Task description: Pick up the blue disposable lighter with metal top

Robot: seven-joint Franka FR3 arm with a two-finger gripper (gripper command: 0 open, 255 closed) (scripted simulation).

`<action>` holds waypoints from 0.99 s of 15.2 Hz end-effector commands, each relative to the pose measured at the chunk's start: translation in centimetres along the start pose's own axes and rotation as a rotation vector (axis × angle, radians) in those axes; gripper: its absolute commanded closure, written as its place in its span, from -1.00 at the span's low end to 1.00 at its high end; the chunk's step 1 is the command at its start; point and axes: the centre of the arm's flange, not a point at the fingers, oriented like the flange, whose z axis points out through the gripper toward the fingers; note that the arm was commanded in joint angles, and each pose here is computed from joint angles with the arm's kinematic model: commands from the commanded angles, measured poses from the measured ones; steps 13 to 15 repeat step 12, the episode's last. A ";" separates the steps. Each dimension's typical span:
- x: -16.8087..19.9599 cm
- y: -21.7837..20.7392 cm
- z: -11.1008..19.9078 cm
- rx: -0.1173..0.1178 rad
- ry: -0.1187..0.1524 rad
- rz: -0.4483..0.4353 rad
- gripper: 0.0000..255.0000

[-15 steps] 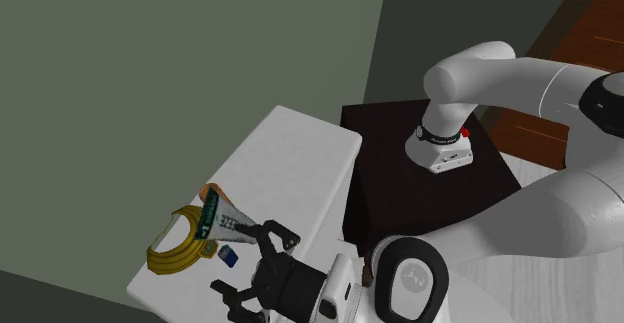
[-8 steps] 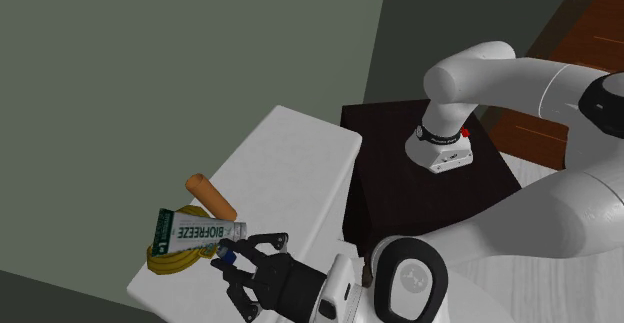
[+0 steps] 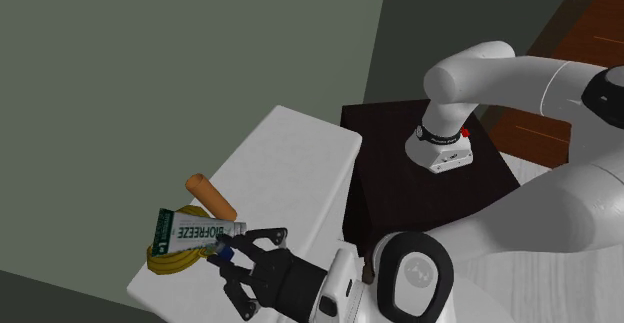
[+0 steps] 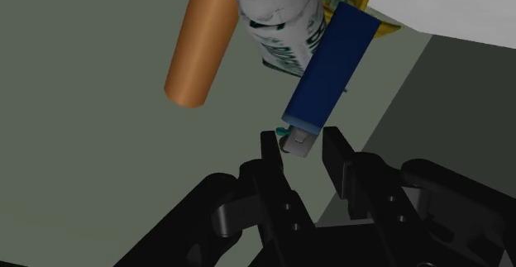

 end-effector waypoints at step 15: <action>5.3 2.6 -0.1 0.000 0.000 0.000 1.00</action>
